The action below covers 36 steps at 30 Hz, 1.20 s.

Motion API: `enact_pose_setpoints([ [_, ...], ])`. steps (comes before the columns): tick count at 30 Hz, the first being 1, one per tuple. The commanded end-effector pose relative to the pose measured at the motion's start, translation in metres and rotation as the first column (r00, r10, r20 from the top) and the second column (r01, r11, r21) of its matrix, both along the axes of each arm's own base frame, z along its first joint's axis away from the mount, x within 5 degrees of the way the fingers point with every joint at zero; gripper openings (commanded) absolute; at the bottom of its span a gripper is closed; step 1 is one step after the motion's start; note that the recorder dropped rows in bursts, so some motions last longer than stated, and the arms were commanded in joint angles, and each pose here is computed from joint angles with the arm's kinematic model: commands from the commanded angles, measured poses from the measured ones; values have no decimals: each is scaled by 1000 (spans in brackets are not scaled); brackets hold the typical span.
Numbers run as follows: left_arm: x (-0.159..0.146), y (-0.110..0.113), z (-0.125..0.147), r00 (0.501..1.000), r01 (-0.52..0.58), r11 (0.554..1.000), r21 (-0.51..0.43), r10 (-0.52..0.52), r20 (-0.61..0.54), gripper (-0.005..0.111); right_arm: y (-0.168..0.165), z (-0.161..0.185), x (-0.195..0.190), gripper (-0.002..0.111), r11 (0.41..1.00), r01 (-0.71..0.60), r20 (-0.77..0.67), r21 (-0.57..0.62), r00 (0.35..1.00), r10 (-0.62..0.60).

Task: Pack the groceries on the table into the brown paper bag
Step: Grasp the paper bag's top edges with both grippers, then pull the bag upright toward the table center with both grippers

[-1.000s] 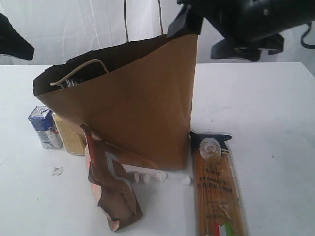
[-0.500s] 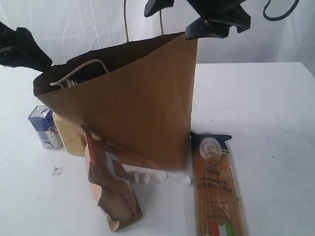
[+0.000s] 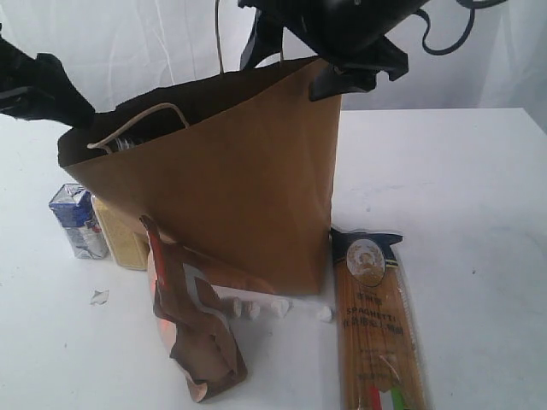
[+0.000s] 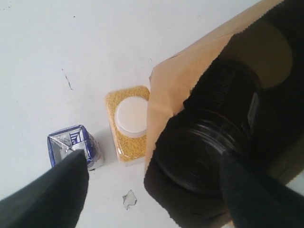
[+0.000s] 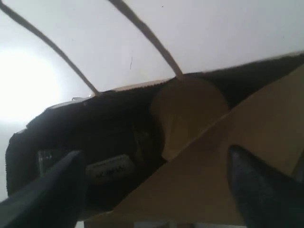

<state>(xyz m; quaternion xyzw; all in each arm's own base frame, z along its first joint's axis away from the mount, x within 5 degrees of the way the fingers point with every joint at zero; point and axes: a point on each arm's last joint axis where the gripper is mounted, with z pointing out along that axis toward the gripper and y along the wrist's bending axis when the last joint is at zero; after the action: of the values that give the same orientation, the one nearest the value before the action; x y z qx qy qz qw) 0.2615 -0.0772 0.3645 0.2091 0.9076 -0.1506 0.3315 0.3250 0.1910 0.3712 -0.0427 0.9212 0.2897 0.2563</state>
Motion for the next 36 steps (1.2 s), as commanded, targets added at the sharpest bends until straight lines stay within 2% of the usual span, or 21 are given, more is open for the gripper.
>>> enact_pose_setpoints([
  [1, 7, -3, -8, 999, 0, 1000, -2, 0, -36, 78, 0, -2, 3, 74, 1000, 0, 14, -24, 1000, 1],
  [9, 16, -5, -21, 996, 2, 1000, 8, -2, -86, 78, 8, -23, 12, 69, 999, -11, -37, -47, 999, 10],
  [15, 28, -9, -38, 989, 5, 1000, 7, -4, -146, 76, 9, -23, 11, 69, 998, -26, -35, -55, 999, 24],
  [16, 29, -10, -40, 988, 3, 1000, -3, -3, -157, 73, 9, -23, 11, 67, 998, -26, -35, -55, 999, 24],
  [21, 32, -13, -41, 988, -11, 999, -44, 4, -157, 43, 9, -23, 11, 53, 998, -26, -35, -55, 999, 24],
  [23, 33, -15, -41, 987, -12, 998, -60, 2, -161, 26, 9, -22, 11, 40, 998, -27, -35, -55, 999, 25],
  [27, 32, -25, -44, 986, 21, 998, -62, -31, -162, 2, 8, -19, 8, 12, 998, -29, -32, -54, 999, 27],
  [29, 30, -32, -43, 988, 48, 997, -63, -57, -144, 0, 7, -15, 6, 0, 998, -28, -22, -49, 999, 27],
  [36, 31, -47, -16, 992, 103, 990, -94, -109, -59, 0, -3, 13, -12, 0, 998, -52, 57, -46, 997, 55],
])
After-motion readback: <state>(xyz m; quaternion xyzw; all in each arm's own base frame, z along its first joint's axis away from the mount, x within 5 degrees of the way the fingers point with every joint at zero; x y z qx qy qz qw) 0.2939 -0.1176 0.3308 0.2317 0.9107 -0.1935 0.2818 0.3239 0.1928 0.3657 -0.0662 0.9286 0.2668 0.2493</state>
